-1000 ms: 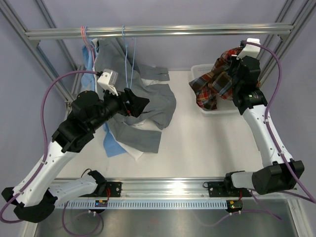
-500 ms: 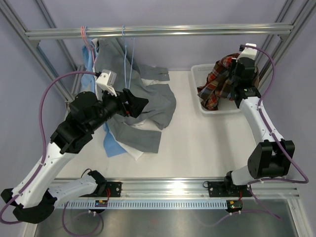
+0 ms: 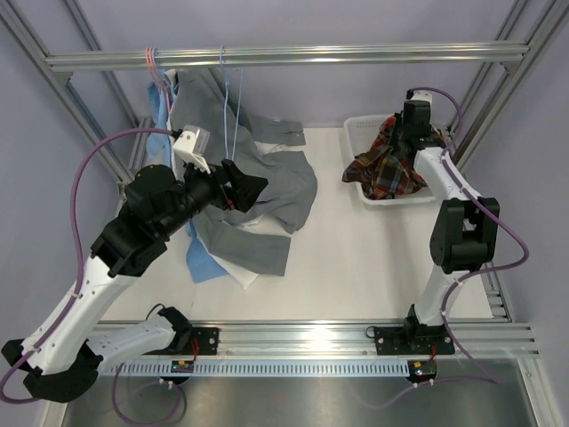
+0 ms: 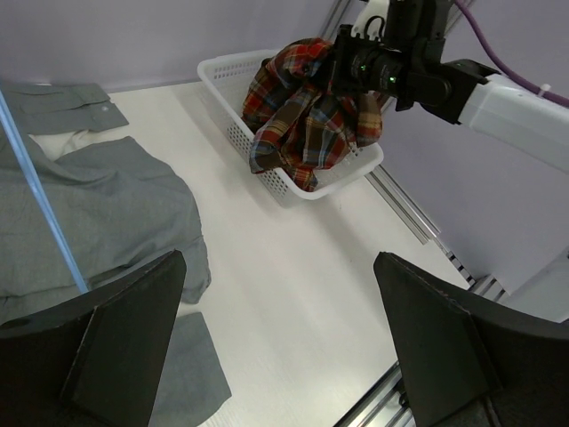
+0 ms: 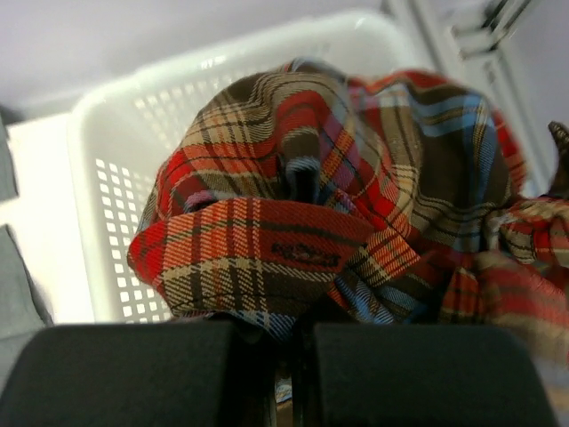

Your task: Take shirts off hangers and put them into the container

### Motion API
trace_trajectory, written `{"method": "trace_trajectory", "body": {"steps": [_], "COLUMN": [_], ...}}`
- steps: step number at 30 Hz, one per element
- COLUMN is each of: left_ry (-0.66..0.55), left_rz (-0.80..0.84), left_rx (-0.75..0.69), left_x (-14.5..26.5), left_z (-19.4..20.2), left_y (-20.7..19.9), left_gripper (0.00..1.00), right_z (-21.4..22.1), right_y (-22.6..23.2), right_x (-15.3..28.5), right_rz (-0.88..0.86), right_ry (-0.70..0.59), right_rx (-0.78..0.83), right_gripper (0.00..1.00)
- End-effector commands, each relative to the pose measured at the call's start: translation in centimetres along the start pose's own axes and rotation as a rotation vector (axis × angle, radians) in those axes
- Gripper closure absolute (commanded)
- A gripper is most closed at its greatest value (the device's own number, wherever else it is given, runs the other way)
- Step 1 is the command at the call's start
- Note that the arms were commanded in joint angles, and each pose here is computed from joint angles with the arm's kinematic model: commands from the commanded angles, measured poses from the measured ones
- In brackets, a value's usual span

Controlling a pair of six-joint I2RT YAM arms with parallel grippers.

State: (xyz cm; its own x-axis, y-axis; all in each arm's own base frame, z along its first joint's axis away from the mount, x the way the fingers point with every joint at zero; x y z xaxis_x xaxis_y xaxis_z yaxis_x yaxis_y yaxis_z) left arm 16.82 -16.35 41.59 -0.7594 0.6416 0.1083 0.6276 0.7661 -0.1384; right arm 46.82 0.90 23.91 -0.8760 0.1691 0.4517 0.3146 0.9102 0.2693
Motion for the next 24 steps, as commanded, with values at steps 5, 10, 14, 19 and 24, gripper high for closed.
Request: {"method": "trace_trajectory", "body": {"steps": [5, 10, 14, 19, 24], "left_ry": [-0.021, -0.021, -0.023, -0.026, -0.018], "left_rz": [0.013, 0.010, 0.017, 0.017, 0.022], "left_rx": [0.005, 0.005, 0.011, 0.014, 0.020], "left_x": [0.3, 0.4, 0.8, 0.8, 0.3], "left_z": [-0.5, -0.5, -0.6, -0.5, -0.2], "left_y": [-0.2, -0.2, -0.3, -0.3, -0.3], "left_gripper": [0.05, 0.04, 0.04, 0.05, 0.05], "right_z": [0.6, 2.7, 4.2, 5.3, 5.6], "right_y": [1.1, -0.5, -1.9, -2.2, -2.4], "right_x": [-2.2, -3.4, -3.9, -3.7, -3.5], "right_rz": [0.034, 0.169, 0.205, 0.185, 0.138], "right_ry": [0.181, 0.297, 0.390, 0.391, 0.351], "right_rx": [-0.081, -0.084, -0.130, -0.120, -0.106], "right_gripper": [1.00, 1.00, 1.00, 0.90, 0.78]}}
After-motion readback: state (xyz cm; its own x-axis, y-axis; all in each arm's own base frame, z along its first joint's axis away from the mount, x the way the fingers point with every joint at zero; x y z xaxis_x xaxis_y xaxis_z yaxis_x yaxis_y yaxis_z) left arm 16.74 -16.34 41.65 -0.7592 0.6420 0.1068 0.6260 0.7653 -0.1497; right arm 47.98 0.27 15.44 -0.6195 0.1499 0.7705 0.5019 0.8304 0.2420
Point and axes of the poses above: each gripper's point midway between its finger pads, its own x axis back along the fingers, its own y axis along the line the jaws close on, z = x × y, the point moved 8 cm from there along x, back along the fingers, and after that the axes turned 15 degrees about -x, right-handed, at the moved point
